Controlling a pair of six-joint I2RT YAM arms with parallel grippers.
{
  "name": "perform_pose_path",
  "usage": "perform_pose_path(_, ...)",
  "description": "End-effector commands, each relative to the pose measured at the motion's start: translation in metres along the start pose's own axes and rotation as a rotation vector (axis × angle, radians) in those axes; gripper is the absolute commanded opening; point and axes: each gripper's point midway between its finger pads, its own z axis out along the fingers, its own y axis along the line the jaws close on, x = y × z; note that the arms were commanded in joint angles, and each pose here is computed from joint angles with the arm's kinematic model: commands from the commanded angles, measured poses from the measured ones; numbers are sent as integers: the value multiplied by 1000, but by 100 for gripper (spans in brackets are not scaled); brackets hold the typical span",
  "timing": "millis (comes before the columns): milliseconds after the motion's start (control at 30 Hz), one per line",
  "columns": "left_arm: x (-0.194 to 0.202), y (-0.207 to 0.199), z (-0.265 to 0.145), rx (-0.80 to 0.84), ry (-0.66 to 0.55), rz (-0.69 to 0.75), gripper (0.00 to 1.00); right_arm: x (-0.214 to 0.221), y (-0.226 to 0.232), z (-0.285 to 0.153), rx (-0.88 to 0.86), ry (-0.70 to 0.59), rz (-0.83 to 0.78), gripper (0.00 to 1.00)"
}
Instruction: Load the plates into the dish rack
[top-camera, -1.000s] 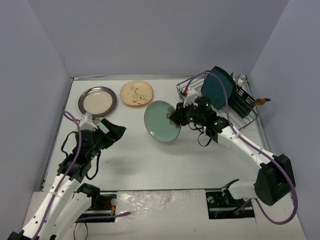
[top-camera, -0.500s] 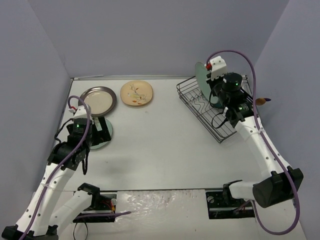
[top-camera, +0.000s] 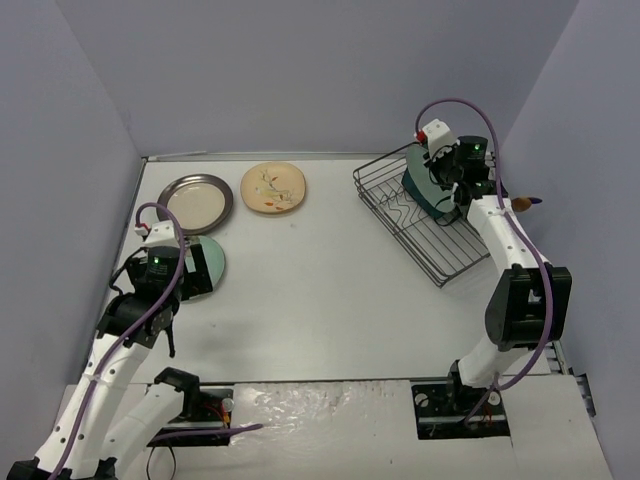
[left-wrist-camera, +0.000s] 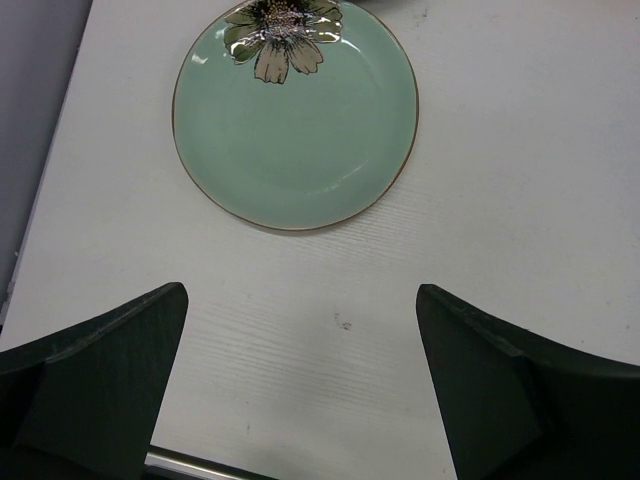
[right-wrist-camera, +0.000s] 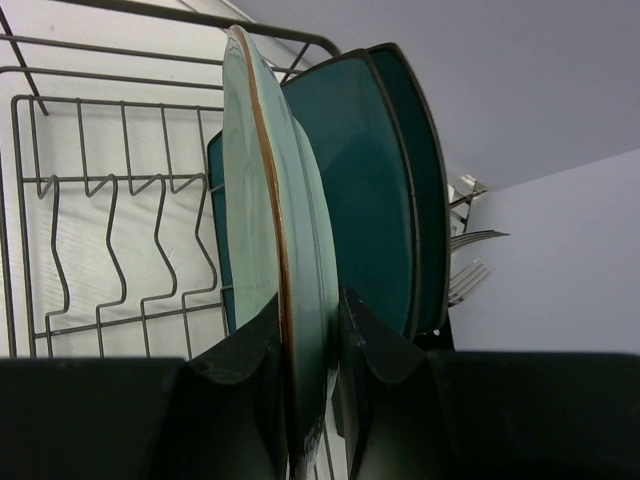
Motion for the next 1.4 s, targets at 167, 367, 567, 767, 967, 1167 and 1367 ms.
perform_pose_path(167,-15,10,2,-52,-27,-9,97,-78,-47,8,96,-270,-40,0)
perform_pose_path(367,-14,12,3,-63,-24,-17,97,-63,-31,34,41,-254,19,0)
perform_pose_path(567,-13,12,4,-66,-16,-15,97,-54,-27,43,35,-238,53,2)
perform_pose_path(767,-12,12,6,-64,-7,-19,97,-48,-30,46,44,-224,106,14)
perform_pose_path(967,-11,11,5,-57,-6,-22,97,-42,-28,47,52,-207,153,47)
perform_pose_path(1167,-12,11,4,-54,-12,-28,97,-65,-38,17,71,-260,188,70)
perform_pose_path(1367,-12,7,1,-37,-14,-90,97,-111,-30,-47,19,-409,344,95)
